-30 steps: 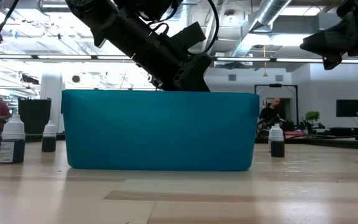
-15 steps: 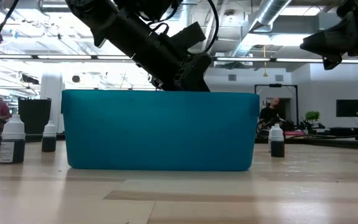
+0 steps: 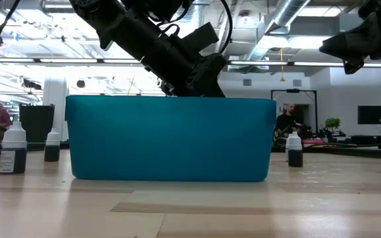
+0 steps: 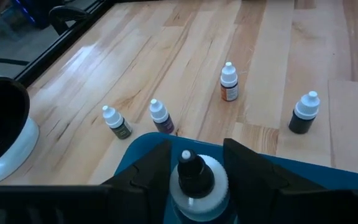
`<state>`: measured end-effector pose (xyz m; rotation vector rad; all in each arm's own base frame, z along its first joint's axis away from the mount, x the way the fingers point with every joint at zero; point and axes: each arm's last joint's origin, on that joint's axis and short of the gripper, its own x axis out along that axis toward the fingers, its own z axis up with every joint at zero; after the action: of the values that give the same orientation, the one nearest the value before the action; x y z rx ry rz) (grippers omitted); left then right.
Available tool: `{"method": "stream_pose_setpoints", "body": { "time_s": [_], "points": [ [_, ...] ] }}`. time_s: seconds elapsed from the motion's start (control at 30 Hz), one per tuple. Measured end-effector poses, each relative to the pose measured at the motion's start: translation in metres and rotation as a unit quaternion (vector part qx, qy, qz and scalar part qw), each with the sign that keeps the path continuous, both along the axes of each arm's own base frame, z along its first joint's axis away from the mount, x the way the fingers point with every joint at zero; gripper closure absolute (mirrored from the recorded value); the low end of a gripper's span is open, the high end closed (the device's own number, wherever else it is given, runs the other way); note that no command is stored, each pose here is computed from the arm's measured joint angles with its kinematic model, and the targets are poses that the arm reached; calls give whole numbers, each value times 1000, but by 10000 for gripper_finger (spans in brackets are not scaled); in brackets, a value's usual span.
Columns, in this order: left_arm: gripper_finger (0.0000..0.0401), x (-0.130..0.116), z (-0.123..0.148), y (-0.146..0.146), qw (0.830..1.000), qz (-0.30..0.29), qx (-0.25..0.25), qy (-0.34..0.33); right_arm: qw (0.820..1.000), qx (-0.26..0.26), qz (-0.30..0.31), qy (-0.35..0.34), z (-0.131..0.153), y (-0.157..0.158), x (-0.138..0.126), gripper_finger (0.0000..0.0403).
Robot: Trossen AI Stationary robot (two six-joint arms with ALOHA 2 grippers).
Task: Pick & Place food coloring
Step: Put the big black food coloring bottle into the blue bin, then put the top small purple food coloring bottle into the blue bin
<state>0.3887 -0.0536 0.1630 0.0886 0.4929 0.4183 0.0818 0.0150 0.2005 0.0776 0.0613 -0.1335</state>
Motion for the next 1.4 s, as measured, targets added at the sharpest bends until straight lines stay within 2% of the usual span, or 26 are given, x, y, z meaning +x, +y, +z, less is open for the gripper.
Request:
{"method": "stream_pose_setpoints", "body": {
  "time_s": [0.83,0.97,1.23,1.4],
  "points": [
    [259,0,0,0,1000,3,7,2,1000,0,0,0,0,0,0,344],
    [236,0,0,0,1000,3,8,2,1000,0,0,0,0,0,0,344],
    [167,-1,0,0,1000,11,20,4,1000,0,0,0,0,0,0,344],
    [150,-2,7,0,1000,9,22,1,1000,0,0,0,0,0,0,344]
  ]
}}
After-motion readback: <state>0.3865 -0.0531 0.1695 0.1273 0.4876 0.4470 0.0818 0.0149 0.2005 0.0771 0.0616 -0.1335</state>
